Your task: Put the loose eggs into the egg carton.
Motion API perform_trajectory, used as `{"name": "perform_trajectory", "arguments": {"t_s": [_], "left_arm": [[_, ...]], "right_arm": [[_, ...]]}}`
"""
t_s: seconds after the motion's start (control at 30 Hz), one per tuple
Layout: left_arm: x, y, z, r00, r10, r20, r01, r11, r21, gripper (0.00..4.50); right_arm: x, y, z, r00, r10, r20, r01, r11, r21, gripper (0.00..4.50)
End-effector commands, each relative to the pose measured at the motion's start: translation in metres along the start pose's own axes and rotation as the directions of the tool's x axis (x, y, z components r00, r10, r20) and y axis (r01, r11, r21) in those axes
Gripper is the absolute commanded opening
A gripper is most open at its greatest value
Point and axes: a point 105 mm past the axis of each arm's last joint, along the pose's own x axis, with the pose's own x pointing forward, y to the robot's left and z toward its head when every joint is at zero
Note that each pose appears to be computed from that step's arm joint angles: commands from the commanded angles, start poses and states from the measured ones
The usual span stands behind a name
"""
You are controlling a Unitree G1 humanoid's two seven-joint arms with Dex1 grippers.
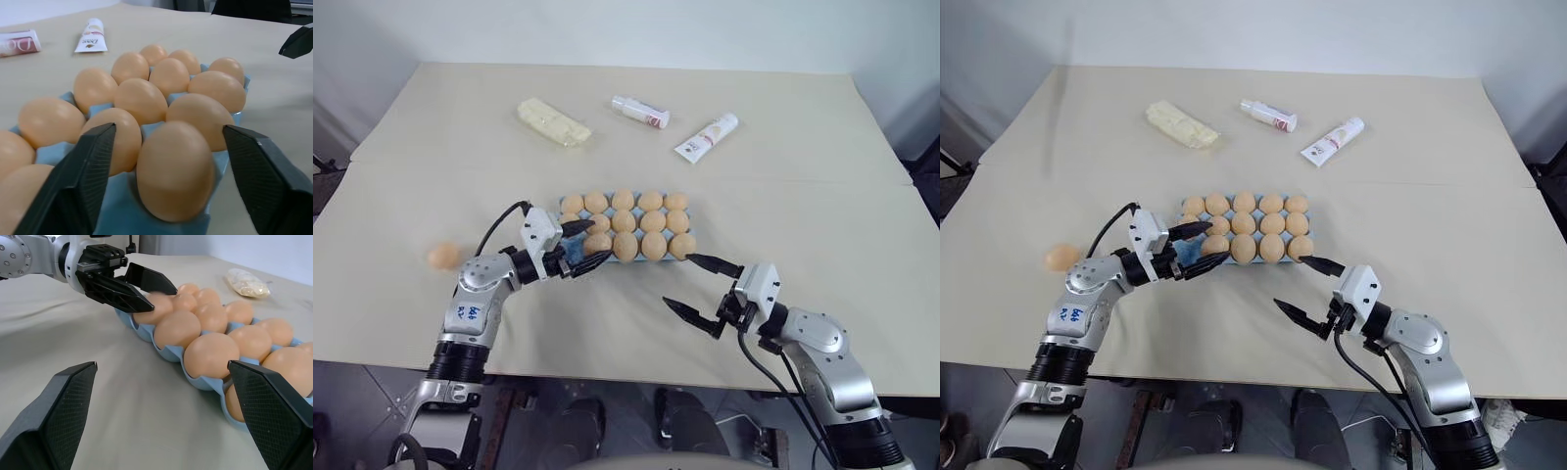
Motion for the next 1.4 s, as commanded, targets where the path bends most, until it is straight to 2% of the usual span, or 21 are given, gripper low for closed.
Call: {"name": "perform_trajectory", "arguments": {"t_s": [0.03, 0.2, 0.33, 0.4, 0.47, 0.6, 0.7, 0.77, 0.87, 0.97, 1.1, 1.2, 1.3, 1.4], "left_arm": [[-0.028, 0.004, 0.023, 0.998, 0.033, 0.057, -0.037, 0.997, 0.075, 3.6], [-0.087, 0.016, 0.018, 0.985, 0.169, -0.026, -0.164, 0.977, 0.136, 3.6], [-0.132, 0.025, 0.012, 0.947, 0.317, -0.054, -0.304, 0.938, 0.168, 4.4], [-0.159, 0.027, 0.005, 0.907, 0.416, -0.074, -0.399, 0.901, 0.171, 4.46], [-0.182, 0.027, 0.0, 0.853, 0.516, -0.078, -0.5, 0.851, 0.162, 4.46], [-0.236, 0.022, -0.018, 0.646, 0.759, -0.087, -0.752, 0.652, 0.097, 4.46], [-0.27, 0.006, -0.038, 0.504, 0.852, -0.143, -0.86, 0.511, 0.013, 4.46], [-0.281, -0.001, -0.044, 0.45, 0.878, -0.165, -0.889, 0.458, 0.01, 4.46], [-0.275, -0.003, -0.048, 0.453, 0.875, -0.169, -0.889, 0.458, -0.011, 4.46], [-0.257, 0.006, -0.044, 0.502, 0.853, -0.143, -0.864, 0.502, -0.036, 4.46], [-0.221, 0.033, -0.033, 0.582, 0.807, -0.097, -0.813, 0.581, -0.038, 4.46], [-0.199, 0.052, -0.033, 0.62, 0.776, -0.113, -0.784, 0.619, -0.046, 4.46], [-0.186, 0.074, -0.032, 0.609, 0.784, -0.118, -0.791, 0.611, -0.022, 4.46], [-0.183, 0.085, -0.04, 0.588, 0.79, -0.172, -0.804, 0.594, -0.02, 4.46]], "right_arm": [[0.0, 0.0, 0.011, 0.999, 0.004, 0.037, -0.003, 0.999, -0.036, 4.5], [0.002, 0.002, 0.012, 0.997, 0.059, 0.038, -0.058, 0.998, -0.033, 4.5], [0.004, 0.004, 0.018, 0.991, 0.112, 0.078, -0.11, 0.994, -0.023, 4.5], [0.006, 0.005, 0.02, 0.985, 0.149, 0.082, -0.147, 0.989, -0.03, 4.5], [0.007, 0.005, 0.022, 0.982, 0.17, 0.081, -0.167, 0.985, -0.038, 4.5], [0.012, 0.003, 0.024, 0.978, 0.191, 0.085, -0.188, 0.981, -0.043, 4.5], [0.013, 0.003, 0.023, 0.977, 0.195, 0.085, -0.192, 0.98, -0.044, 4.5], [0.013, 0.002, 0.023, 0.977, 0.197, 0.084, -0.194, 0.98, -0.043, 4.5], [0.013, 0.002, 0.022, 0.976, 0.201, 0.078, -0.198, 0.979, -0.045, 4.5], [0.013, 0.001, 0.022, 0.977, 0.201, 0.076, -0.198, 0.979, -0.047, 4.5], [0.015, 0.0, 0.022, 0.977, 0.198, 0.077, -0.194, 0.98, -0.051, 4.5], [0.016, 0.001, 0.022, 0.977, 0.197, 0.079, -0.193, 0.98, -0.05, 4.5], [0.017, 0.002, 0.022, 0.977, 0.197, 0.08, -0.194, 0.98, -0.05, 4.5], [0.016, 0.001, 0.023, 0.979, 0.185, 0.081, -0.181, 0.982, -0.053, 4.5]]}}
